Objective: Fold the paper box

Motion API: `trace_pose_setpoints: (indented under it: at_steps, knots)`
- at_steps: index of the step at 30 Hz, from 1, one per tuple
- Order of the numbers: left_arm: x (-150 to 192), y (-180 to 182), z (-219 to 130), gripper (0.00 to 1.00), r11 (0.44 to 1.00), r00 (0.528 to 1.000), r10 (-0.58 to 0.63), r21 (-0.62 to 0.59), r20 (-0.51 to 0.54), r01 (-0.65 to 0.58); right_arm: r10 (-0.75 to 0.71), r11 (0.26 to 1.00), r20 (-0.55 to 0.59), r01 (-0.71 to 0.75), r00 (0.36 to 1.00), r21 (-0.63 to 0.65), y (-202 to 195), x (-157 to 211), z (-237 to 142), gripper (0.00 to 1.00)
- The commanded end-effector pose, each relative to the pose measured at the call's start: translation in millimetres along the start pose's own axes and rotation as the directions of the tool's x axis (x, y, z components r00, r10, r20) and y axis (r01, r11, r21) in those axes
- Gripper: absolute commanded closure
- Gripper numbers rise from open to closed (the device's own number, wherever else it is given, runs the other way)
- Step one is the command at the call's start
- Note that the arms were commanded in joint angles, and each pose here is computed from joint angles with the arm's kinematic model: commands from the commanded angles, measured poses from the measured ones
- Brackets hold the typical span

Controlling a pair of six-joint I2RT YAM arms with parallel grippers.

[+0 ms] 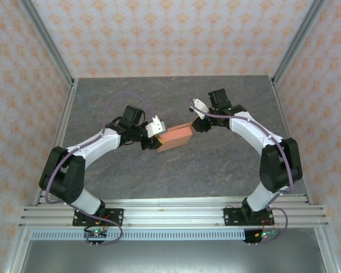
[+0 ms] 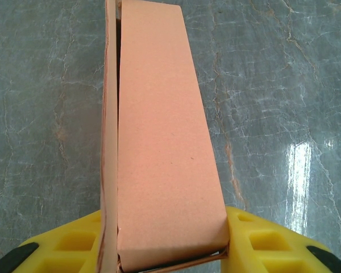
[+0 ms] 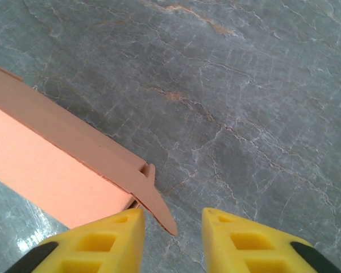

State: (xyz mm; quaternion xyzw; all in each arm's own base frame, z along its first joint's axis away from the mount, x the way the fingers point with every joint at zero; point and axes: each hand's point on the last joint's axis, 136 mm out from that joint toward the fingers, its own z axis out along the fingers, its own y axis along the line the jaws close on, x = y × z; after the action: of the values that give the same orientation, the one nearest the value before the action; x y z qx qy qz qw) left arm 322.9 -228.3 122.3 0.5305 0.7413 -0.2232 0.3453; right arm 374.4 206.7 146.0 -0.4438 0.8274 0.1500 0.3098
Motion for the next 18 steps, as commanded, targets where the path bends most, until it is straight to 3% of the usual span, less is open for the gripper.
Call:
trace_pose_setpoints:
  at_steps: [1, 7, 12, 18]
  knots:
    - [4.2, -0.6, 1.0, 0.66, 1.0, 1.0, -0.011, 0.019, -0.024, 0.012, -0.022, 1.0, -0.009, 0.023, 1.0, 0.01, -3.4, -0.8, 0.8, 0.64]
    - [3.6, 0.1, 0.8, 0.66, 1.0, 1.0, -0.012, 0.017, -0.023, 0.012, -0.037, 0.998, -0.014, 0.036, 0.999, -0.061, 4.4, -0.3, 9.7, 0.62]
    - [4.9, 1.1, 0.7, 0.66, 1.0, 1.0, -0.013, 0.011, -0.029, 0.013, -0.022, 0.997, -0.004, 0.022, 1.0, -0.068, 4.9, -4.9, 7.4, 0.71]
    - [5.3, 1.8, 1.3, 0.66, 1.0, 0.999, -0.011, 0.009, -0.032, 0.011, -0.011, 0.998, 0.002, 0.011, 1.0, -0.065, 5.7, -10.4, 2.5, 0.74]
